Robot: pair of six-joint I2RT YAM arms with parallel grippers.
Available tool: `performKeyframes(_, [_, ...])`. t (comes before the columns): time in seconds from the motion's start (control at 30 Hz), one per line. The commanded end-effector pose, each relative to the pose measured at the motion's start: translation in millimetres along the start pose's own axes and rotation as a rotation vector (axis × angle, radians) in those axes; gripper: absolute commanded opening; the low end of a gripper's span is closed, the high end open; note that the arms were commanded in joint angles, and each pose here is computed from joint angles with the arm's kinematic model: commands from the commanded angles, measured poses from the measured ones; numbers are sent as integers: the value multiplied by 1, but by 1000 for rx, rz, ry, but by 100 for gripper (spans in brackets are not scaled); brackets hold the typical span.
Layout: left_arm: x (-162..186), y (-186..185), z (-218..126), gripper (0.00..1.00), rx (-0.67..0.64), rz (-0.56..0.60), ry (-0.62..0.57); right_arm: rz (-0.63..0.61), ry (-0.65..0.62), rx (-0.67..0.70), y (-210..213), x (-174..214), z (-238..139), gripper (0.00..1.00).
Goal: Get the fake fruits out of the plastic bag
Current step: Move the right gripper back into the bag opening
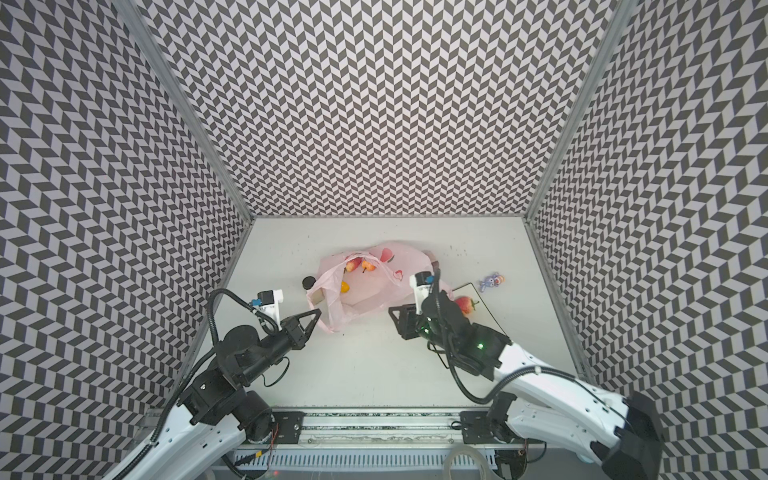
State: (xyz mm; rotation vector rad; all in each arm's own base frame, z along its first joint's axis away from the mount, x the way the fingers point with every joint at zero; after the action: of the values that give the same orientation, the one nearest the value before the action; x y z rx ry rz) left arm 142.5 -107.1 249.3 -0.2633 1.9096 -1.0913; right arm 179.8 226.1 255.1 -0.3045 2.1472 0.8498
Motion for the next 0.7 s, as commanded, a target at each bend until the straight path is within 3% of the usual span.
performKeyframes(0.0, [-5,-3,-7,0,-18,-11,-17,-60,-104,-129,32,-28,32,42])
performKeyframes(0.27, [-9,7,-22,0,-149,-71,-50,5,-89,35,27,-33,139,40])
performKeyframes(0.67, [-5,15,-24,0,-204,-96,-37,73,-62,41,9,-26,238,59])
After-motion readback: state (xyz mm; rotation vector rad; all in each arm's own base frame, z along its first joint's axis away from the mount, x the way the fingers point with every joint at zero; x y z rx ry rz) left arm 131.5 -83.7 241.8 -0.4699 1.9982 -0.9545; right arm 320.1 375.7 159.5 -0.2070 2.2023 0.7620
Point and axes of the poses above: each gripper's point midway between its finger pads, its own z axis out along the fingers, its own y axis along the line the jaws close on, x = y × z, the point moved 8 cm from there along -z, back along the fingers, and after that the axes turned 5 degrees about -z, right-handed, at the moved point
